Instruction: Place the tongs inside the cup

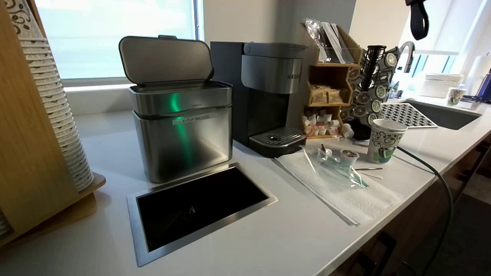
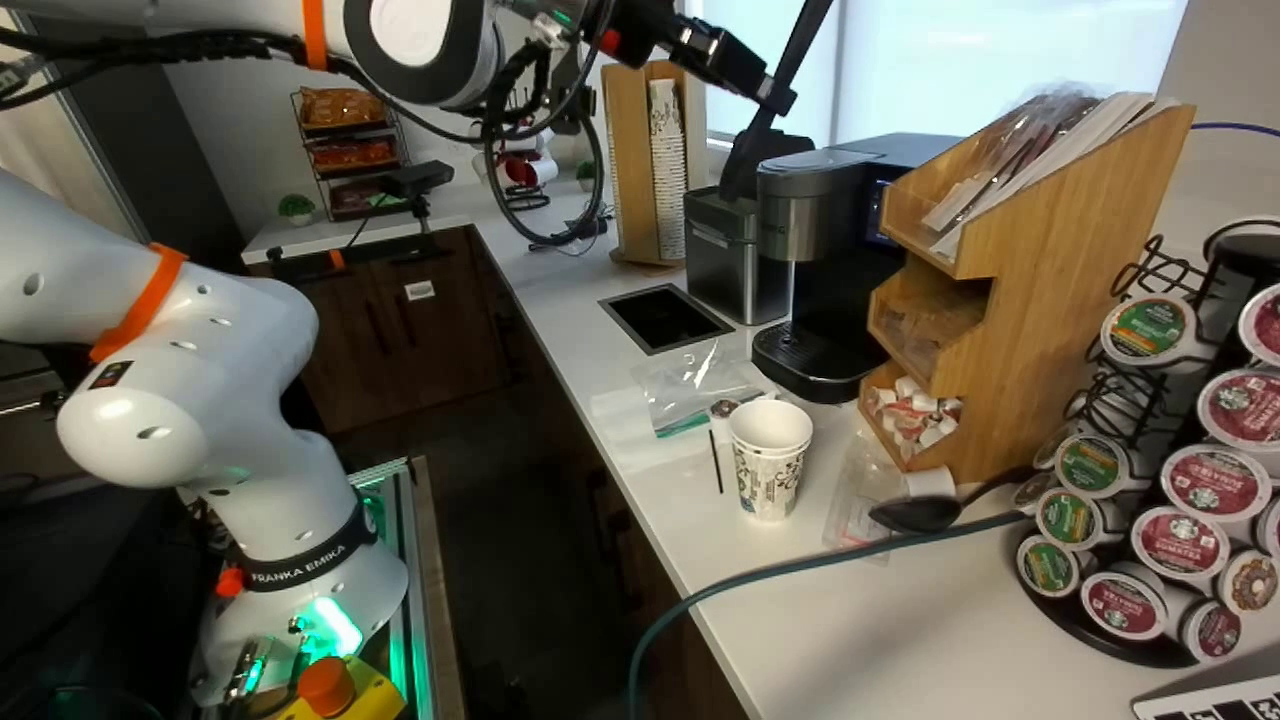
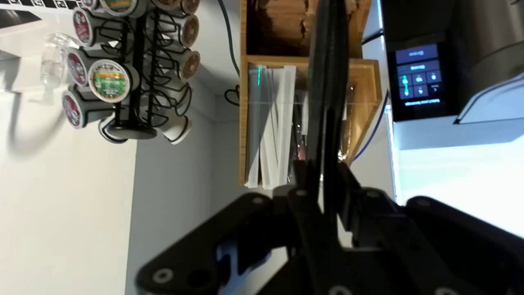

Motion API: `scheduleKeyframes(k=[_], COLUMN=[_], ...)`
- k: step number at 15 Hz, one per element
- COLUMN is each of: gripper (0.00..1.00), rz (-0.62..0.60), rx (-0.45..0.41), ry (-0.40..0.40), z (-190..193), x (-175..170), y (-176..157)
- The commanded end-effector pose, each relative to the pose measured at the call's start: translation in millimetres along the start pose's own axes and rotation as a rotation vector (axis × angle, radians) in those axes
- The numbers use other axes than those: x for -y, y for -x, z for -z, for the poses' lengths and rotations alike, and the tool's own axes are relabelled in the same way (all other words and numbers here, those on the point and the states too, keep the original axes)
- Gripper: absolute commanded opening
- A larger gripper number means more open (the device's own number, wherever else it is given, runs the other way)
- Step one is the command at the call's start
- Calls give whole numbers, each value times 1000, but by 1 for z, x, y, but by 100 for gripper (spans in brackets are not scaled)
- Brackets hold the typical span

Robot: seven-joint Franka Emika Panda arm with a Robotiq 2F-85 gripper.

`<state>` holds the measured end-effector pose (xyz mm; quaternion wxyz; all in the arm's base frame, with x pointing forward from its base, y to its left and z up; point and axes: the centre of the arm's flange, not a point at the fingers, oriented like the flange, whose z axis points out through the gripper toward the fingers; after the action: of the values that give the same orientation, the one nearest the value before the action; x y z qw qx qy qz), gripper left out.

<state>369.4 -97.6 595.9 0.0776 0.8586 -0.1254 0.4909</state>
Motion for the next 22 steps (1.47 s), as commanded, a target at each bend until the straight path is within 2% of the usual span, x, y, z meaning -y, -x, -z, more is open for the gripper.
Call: scheduleKeyframes(k=[1, 4, 5, 6, 10, 11, 16, 18, 19, 22], gripper=[5, 5, 5, 19, 19, 5, 5, 5, 5, 5], rz=[4, 16, -8, 17, 10, 10, 66, 89, 102, 130], rx=[-16, -17, 50, 6, 38, 29, -84, -104, -98, 2], ry=[79, 130, 142, 109, 131, 137, 234, 274, 287, 315], z=[-10, -26, -30, -27, -38, -40, -64, -74, -79, -104], x=[-2, -12, -15, -16, -21, -20, -24, -28, -30, -30], y=[59, 87, 85, 55, 62, 62, 72, 75, 77, 105])
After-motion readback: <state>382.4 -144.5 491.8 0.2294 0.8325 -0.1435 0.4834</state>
